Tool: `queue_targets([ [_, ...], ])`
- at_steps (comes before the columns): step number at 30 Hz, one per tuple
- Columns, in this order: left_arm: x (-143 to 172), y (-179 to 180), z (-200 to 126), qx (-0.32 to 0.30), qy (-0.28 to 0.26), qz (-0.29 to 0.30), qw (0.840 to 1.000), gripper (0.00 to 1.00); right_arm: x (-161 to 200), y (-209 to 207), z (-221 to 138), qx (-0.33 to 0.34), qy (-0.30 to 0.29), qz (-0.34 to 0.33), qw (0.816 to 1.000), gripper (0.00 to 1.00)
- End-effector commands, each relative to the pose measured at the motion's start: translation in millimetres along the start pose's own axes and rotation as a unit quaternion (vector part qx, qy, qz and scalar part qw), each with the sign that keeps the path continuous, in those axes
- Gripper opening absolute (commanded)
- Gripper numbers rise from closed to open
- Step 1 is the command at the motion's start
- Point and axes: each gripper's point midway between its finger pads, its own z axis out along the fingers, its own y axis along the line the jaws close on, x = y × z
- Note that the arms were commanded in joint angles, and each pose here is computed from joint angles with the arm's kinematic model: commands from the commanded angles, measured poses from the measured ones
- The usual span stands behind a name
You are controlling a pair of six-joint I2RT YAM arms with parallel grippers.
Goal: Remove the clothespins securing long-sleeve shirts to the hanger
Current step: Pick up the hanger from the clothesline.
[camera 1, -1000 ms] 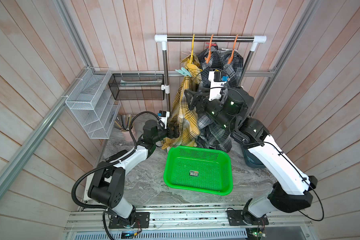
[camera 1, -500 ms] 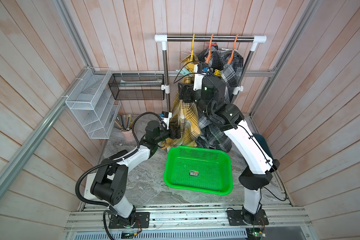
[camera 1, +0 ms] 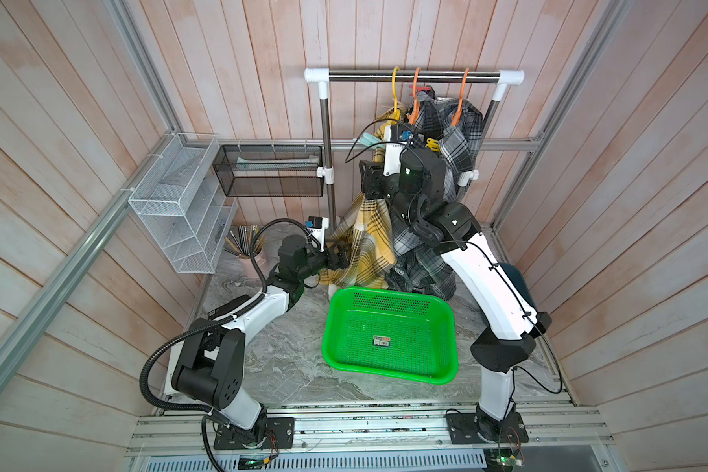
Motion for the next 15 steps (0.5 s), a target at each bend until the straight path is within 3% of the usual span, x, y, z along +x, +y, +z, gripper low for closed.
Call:
queue_targets([
  [1,-13.7,15.4,-19.9,-0.028,-0.02,-0.008,0.999,0.96,-10.6,-14.0,-1.2,0.012,-0.01,-0.017,1.0,0.29],
  [2,-13.9,18.7,-23.6,-0.032,-0.022,-0.009,0.999,0.96,-8.9,-11.5,-0.7,0.004,-0.007,-0.024,1.0,0.31],
  [8,-14.9,27.5,-34.4,-0.046,-0.026,-0.013,0.999,0.96,-0.8,-14.7,-1.8,0.013,0.009,-0.016,1.0,0.68],
  [15,-12.6,21.7,-27.5,-0.016,-0.027,-0.042,0.999,0.96,-5.0,-25.7,-15.0,0.066,0.003,-0.019,0.998,0.72],
])
